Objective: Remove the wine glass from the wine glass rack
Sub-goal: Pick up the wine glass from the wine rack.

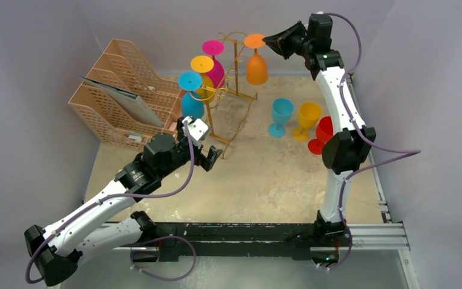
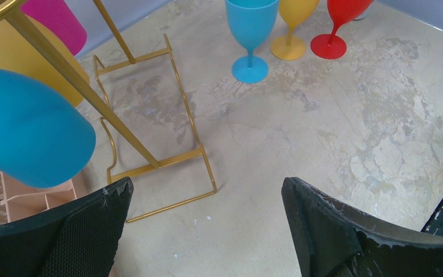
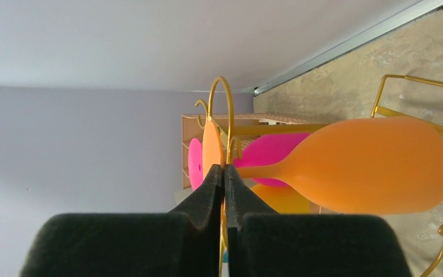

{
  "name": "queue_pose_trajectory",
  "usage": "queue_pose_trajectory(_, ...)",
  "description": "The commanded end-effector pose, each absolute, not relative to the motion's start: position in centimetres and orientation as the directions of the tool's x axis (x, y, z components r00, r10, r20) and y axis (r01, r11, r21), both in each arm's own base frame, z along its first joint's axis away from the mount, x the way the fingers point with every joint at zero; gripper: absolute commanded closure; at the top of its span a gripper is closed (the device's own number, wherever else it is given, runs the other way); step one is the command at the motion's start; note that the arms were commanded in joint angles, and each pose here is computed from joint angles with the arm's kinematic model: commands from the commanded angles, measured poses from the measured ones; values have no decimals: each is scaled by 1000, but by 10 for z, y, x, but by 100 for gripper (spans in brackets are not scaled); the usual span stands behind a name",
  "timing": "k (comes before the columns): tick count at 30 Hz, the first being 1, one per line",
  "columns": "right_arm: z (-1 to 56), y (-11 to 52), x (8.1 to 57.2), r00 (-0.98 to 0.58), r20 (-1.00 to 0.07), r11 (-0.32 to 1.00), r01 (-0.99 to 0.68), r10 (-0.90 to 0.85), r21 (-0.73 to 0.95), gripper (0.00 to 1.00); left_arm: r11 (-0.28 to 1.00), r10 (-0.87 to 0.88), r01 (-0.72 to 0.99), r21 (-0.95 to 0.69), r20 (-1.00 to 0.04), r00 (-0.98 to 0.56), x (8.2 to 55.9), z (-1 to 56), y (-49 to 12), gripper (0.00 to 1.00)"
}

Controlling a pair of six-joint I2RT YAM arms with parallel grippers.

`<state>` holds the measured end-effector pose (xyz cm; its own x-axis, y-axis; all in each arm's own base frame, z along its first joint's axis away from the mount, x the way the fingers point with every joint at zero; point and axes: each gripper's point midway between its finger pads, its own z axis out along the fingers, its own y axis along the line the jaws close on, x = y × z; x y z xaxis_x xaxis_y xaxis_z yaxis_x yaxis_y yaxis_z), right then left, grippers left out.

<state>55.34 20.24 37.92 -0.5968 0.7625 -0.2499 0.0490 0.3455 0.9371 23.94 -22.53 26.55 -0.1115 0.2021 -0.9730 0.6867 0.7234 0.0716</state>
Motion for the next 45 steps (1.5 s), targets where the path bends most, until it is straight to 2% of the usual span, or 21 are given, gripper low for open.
queue_pose_trajectory(1,420,198,537,-572,-309,348,-44,760,937,100,718,143,693,57,-988,-67,242,294,-231,0)
queue_pose_trajectory(13,427,184,520,-517,-415,441,-80,748,894,100,720,138,692,56,-988,-64,241,296,-230,0)
queue_pose_trajectory(19,444,189,495,-521,-498,461,-212,693,862,100,750,74,661,-8,-993,-96,241,302,-226,0)
queue_pose_trajectory(30,455,199,417,-524,-646,451,-463,555,763,100,749,-16,643,-159,-975,-222,224,300,-221,0)
queue_pose_trajectory(36,444,212,359,-468,-773,485,-603,428,633,100,733,-116,619,-284,-948,-297,208,300,-214,0)
queue_pose_trajectory(41,424,237,301,-424,-860,487,-709,283,510,100,669,-184,638,-381,-917,-355,186,307,-214,0)
queue_pose_trajectory(45,399,241,275,-428,-875,491,-726,225,482,100,572,-194,730,-373,-927,-322,167,326,-222,3)
